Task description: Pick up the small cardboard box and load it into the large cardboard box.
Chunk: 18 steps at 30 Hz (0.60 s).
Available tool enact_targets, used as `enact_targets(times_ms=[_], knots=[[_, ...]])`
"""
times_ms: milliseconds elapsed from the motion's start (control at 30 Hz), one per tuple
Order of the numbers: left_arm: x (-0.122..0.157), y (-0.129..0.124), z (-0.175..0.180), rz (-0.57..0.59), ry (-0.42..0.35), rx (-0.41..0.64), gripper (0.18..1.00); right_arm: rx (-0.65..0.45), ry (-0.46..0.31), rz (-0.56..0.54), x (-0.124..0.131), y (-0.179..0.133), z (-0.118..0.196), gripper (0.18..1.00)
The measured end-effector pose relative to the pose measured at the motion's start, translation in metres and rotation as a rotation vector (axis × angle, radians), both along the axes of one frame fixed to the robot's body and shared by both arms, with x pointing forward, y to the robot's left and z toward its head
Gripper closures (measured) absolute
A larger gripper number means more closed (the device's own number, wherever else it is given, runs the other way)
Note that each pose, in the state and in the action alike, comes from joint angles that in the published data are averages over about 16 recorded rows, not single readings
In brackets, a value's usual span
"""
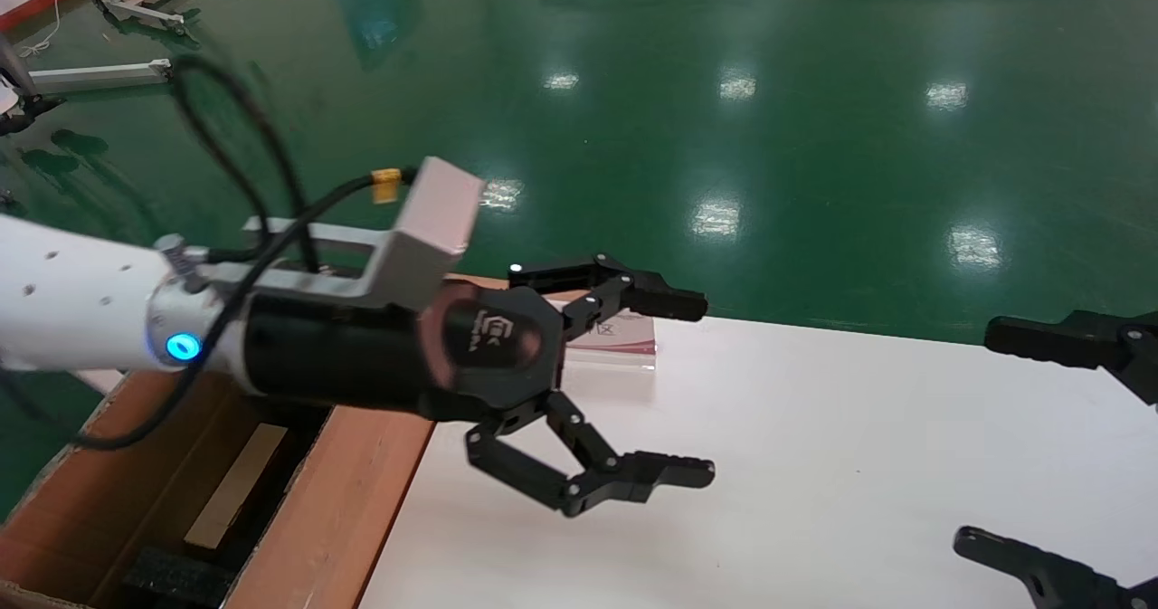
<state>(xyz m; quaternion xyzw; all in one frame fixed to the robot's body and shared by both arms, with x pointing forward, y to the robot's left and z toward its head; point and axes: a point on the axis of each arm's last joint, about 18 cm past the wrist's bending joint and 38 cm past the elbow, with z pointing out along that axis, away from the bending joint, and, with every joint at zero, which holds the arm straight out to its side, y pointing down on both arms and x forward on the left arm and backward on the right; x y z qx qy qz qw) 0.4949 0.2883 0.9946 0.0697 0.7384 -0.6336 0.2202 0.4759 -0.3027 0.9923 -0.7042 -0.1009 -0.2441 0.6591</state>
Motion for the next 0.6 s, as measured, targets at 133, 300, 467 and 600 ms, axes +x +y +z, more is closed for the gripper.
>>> enact_targets(times_ms=[133, 300, 467, 600], knots=[[-0.011, 0.006, -0.001, -0.021, -0.047, -0.040, 0.184, 0.000, 0.000, 0.000, 0.000, 0.000, 0.000, 0.178], [-0.020, 0.012, -0.002, -0.034, -0.087, -0.073, 0.184, 0.000, 0.000, 0.000, 0.000, 0.000, 0.000, 0.178], [-0.024, 0.015, -0.003, -0.038, -0.104, -0.085, 0.184, 0.000, 0.000, 0.000, 0.000, 0.000, 0.000, 0.178], [-0.025, 0.015, -0.003, -0.039, -0.104, -0.086, 0.184, 0.000, 0.000, 0.000, 0.000, 0.000, 0.000, 0.178]])
